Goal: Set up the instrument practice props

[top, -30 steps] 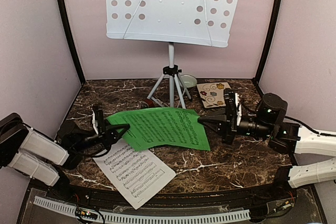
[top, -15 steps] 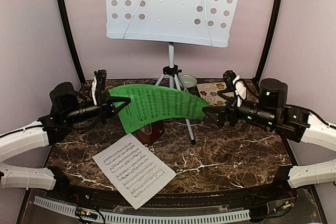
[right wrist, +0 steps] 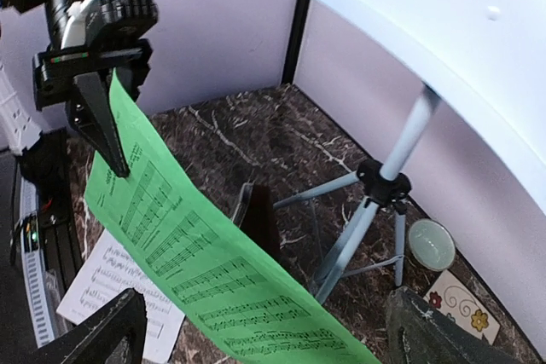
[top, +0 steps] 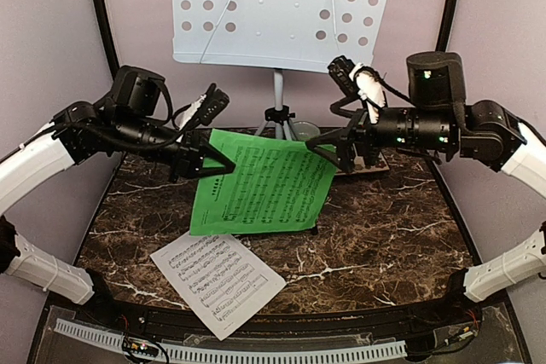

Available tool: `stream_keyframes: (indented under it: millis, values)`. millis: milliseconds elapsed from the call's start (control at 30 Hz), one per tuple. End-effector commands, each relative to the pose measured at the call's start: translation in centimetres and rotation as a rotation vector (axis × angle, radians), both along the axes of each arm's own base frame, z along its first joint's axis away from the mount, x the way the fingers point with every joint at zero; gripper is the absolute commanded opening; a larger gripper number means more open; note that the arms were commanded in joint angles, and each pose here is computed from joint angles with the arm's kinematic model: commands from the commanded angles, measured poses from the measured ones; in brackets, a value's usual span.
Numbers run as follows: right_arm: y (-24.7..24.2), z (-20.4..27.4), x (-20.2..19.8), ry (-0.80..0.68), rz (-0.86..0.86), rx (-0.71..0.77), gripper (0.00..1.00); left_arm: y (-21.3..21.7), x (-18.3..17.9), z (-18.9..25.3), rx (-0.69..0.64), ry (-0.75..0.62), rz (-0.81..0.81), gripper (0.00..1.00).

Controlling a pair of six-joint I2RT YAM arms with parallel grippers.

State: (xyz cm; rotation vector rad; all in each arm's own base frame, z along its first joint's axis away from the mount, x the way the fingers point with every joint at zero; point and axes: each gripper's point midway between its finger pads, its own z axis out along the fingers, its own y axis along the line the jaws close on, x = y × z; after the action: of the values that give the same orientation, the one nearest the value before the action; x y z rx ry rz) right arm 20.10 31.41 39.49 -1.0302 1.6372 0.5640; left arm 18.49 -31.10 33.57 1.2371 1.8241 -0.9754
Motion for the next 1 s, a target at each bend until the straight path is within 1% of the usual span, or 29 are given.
stream_keyframes:
  millis: [0, 167, 400, 500, 600, 667, 733, 800, 833, 867, 933, 967]
  values:
    - [1.9, -1.2, -1.5, -0.027, 0.072, -0.165, 0.97, -0.4, -3.4, -2.0, 0.147, 0.054, -0.137, 0.0]
    - [4.5, -3.1, -3.6, -0.027, 0.223, -0.242, 0.93, -1.5, -4.9, -1.8, 0.161, -0.015, -0.217, 0.0]
    - [6.8, -5.3, -6.5, 0.046, 0.397, -0.215, 0.84, -2.0, -5.4, -1.4, 0.154, -0.06, -0.256, 0.0]
    - [7.8, -6.2, -7.5, 0.078, 0.448, -0.204, 0.76, -2.2, -5.5, -1.2, 0.149, -0.071, -0.267, 0.0]
    - [8.6, -7.4, -7.9, 0.106, 0.464, -0.225, 0.64, -2.3, -5.5, -0.9, 0.141, -0.086, -0.267, 0.0]
    - [9.1, -7.9, -7.7, 0.115, 0.454, -0.237, 0.52, -2.3, -5.5, -0.6, 0.133, -0.096, -0.267, 0.0]
    - [9.3, -8.0, -7.2, 0.117, 0.424, -0.244, 0.33, -2.4, -5.3, -0.5, 0.127, -0.103, -0.254, 0.0]
    - [9.3, -7.8, -6.7, 0.114, 0.393, -0.246, 0.04, -2.3, -4.9, -0.4, 0.122, -0.118, -0.227, 0.0]
    - [9.2, -7.5, -6.5, 0.108, 0.381, -0.241, 0.0, -2.1, -4.6, -0.4, 0.12, -0.13, -0.207, 0.01]
    - [9.0, -7.3, -6.4, 0.102, 0.371, -0.233, 0.0, -1.9, -4.3, -0.4, 0.113, -0.148, -0.177, 0.09]
    - [8.5, -6.2, -6.6, 0.085, 0.362, -0.195, 0.0, -1.2, -3.1, -0.2, 0.092, -0.19, -0.081, 0.32]
    - [8.1, -6.0, -6.6, 0.078, 0.359, -0.175, 0.0, -0.6, -2.6, 1.0, 0.041, -0.229, -0.019, 0.45]
